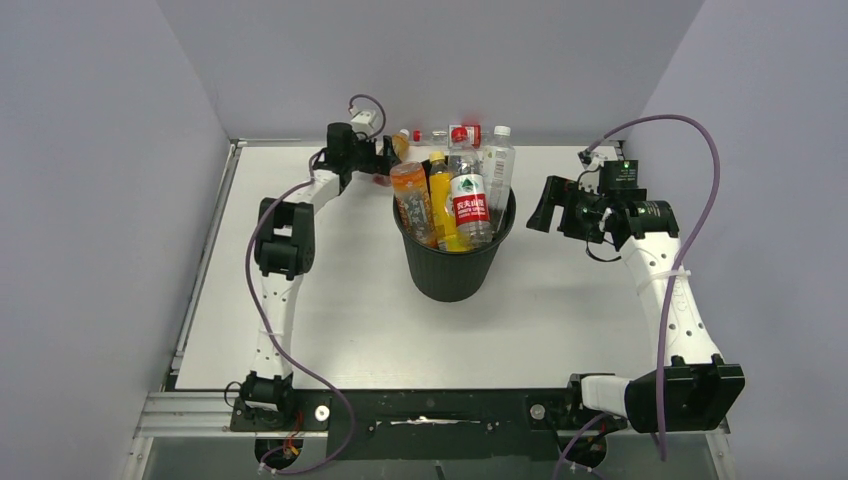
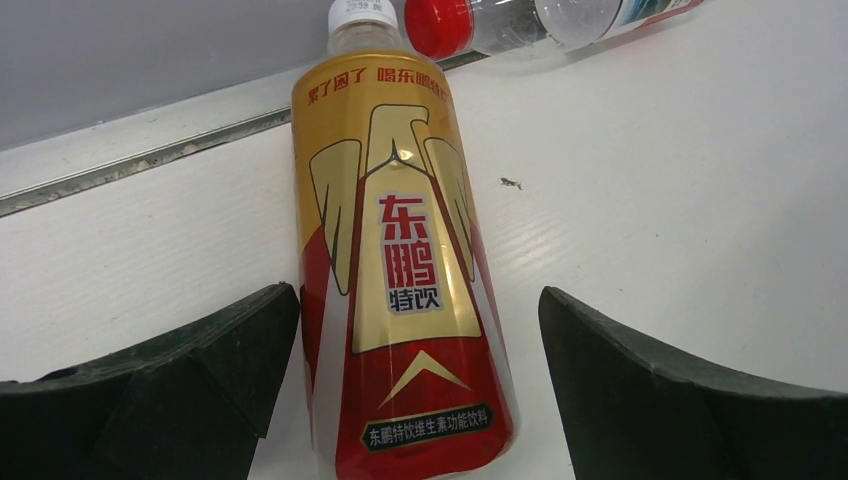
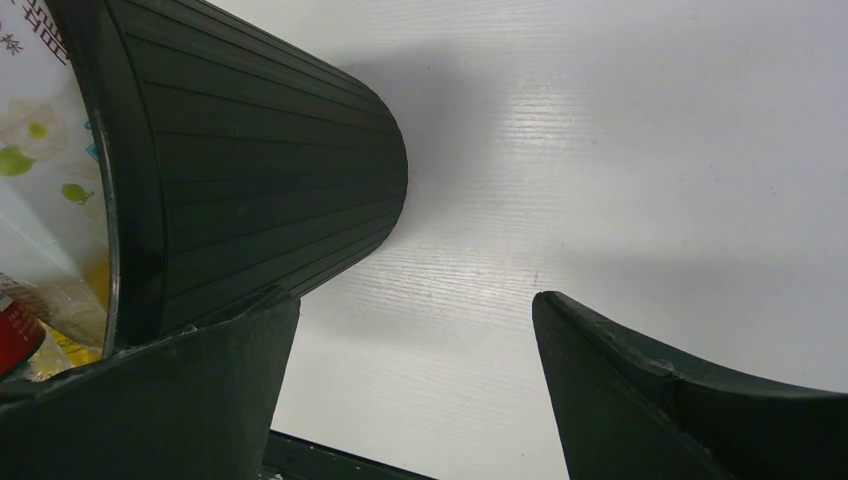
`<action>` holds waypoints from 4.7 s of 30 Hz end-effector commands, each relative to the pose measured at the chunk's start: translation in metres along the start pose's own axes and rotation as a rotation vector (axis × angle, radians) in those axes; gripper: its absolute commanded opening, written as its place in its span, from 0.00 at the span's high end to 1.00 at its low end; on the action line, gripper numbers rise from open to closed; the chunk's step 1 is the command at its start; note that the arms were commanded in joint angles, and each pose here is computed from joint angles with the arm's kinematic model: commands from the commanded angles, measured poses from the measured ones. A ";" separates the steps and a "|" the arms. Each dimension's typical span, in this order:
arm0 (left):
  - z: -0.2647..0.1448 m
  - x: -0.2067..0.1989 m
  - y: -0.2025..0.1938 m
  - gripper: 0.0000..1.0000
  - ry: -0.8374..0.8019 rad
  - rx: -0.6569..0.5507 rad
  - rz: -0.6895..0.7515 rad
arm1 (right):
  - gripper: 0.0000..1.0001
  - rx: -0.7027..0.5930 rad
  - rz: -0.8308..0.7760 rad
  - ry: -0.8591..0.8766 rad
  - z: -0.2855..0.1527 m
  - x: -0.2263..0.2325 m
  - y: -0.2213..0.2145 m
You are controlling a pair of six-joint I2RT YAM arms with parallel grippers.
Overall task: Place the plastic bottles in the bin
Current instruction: Pick up the plastic bottle at the center of the board, then place the plastic bottle in the trash bin.
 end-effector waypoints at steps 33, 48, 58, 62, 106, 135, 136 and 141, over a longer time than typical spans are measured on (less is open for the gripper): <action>-0.292 -0.104 0.142 0.55 0.263 -0.161 -0.260 | 0.09 -0.198 -0.035 0.149 -0.090 0.028 -0.015; -0.405 -0.207 0.201 0.54 -0.027 -0.431 -0.402 | 0.09 -0.226 -0.016 0.180 -0.102 0.030 -0.023; -0.407 -0.292 0.213 0.54 -0.196 -0.521 -0.394 | 0.09 -0.228 -0.006 0.183 -0.107 0.030 -0.027; -0.399 -0.322 0.206 0.54 -0.183 -0.542 -0.367 | 0.09 -0.224 -0.006 0.182 -0.107 0.031 -0.026; -0.342 -0.345 0.113 0.47 0.213 -0.585 -0.122 | 0.09 -0.186 -0.006 0.165 -0.097 0.026 -0.031; -0.352 -0.337 0.115 0.18 0.251 -0.515 -0.119 | 0.09 -0.145 0.008 0.222 -0.073 0.029 -0.027; -0.354 -0.337 0.118 0.18 0.246 -0.520 -0.123 | 0.09 -0.138 0.010 0.227 -0.070 0.030 -0.027; -0.367 -0.335 0.132 0.18 0.235 -0.533 -0.157 | 0.10 -0.115 0.020 0.255 -0.056 0.032 -0.022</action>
Point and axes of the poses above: each gripper's point midway between its finger pads, its own z axis out along the fingers, its own x axis along the line the jaws close on, y = z × x, the point moved 5 cm from there along -z, back along the fingers, and after that the axes turned 13 degrees about z, right-handed, at the moved point
